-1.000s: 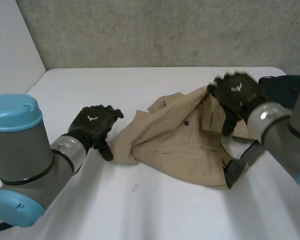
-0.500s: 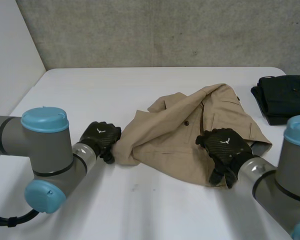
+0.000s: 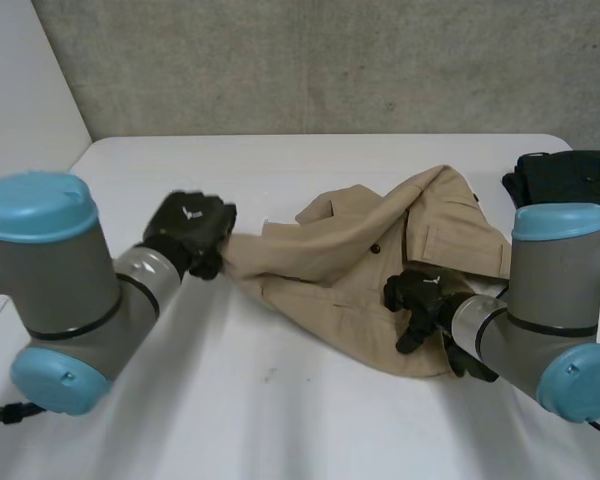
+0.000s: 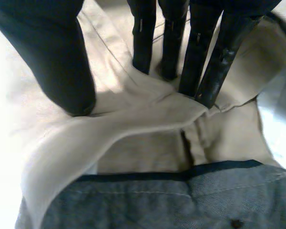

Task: Fold the laundry.

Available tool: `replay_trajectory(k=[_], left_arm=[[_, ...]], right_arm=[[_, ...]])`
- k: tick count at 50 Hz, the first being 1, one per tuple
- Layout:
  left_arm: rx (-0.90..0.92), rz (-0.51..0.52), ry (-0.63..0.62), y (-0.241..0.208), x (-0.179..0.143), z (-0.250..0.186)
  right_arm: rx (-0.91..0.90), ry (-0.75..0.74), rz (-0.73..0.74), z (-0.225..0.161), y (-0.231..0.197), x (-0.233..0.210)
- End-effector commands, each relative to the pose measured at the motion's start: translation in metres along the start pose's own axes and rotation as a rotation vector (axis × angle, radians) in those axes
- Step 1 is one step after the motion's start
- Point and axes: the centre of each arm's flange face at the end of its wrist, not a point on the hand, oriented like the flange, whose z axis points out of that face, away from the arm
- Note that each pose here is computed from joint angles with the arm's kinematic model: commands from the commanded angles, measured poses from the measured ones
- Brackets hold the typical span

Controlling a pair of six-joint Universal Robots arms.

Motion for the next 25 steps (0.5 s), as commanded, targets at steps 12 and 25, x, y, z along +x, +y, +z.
replay_trajectory(k=[12,25], left_arm=[[0.432,-0.098,-0.098,-0.135,-0.036,-0.066],[0.796,-0.133,-0.216,-0.235,-0.073,-0.132]], right_arm=[[0.332,0.04,-0.11,-0.089,-0.104,0.008],[0.825,0.146,-0.246,-0.229,-0.221,0.001]])
